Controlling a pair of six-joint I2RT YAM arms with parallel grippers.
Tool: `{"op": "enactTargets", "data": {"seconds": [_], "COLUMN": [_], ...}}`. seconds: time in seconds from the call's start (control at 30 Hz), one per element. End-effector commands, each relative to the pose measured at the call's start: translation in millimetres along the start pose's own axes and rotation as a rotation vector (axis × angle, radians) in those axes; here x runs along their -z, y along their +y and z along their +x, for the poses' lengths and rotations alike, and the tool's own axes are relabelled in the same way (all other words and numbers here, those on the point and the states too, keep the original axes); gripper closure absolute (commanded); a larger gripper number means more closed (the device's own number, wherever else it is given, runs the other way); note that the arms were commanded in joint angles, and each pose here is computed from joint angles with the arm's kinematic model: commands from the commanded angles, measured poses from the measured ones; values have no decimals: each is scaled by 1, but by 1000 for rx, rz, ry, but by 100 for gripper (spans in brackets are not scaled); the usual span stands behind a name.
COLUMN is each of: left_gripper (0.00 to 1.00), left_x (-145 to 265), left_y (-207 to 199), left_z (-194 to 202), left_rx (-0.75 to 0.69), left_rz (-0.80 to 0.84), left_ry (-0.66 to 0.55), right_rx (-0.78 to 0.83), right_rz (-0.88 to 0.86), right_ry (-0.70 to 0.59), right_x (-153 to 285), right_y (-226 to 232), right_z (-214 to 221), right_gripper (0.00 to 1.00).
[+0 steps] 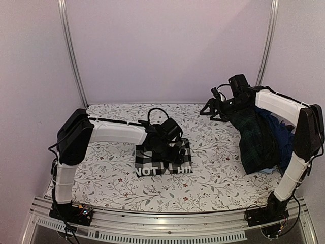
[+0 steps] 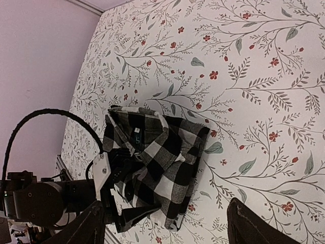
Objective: Fold and stack the mixed laundry pile
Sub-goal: Move the square-folded shirt to the center of the board.
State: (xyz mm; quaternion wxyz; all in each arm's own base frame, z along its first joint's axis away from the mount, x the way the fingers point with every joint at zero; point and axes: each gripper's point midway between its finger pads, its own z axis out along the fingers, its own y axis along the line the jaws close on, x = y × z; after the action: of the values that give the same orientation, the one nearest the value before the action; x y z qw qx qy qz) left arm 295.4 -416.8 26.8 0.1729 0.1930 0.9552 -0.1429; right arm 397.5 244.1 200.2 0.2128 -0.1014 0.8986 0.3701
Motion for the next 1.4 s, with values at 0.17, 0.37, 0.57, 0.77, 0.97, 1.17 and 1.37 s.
{"op": "enactTargets", "data": {"seconds": [0.17, 0.37, 0.57, 0.77, 0.97, 1.17, 1.37], "left_gripper": [0, 2, 3, 0, 0, 0, 0], "left_x": [10, 31, 57, 136, 150, 126, 97], "left_y": [195, 304, 354, 329, 275, 247, 259], "left_z": [65, 61, 32, -31, 24, 92, 124], "left_rx": [54, 48, -48, 107, 443, 662, 746], "left_rz": [-261, -368, -461, -427, -244, -207, -311], "left_ry": [186, 212, 178, -97, -117, -20, 44], "right_rx": [27, 11, 2, 23, 38, 45, 40], "right_rz": [-30, -40, -72, -82, -96, -108, -110], "right_ry": [-24, -29, -17, -20, -16, -21, -12], "right_x": [16, 16, 12, 15, 15, 16, 12], "right_y": [16, 17, 20, 24, 27, 29, 26], "right_z": [3, 3, 3, 1, 3, 1, 2], "right_gripper": [19, 19, 19, 19, 19, 18, 19]}}
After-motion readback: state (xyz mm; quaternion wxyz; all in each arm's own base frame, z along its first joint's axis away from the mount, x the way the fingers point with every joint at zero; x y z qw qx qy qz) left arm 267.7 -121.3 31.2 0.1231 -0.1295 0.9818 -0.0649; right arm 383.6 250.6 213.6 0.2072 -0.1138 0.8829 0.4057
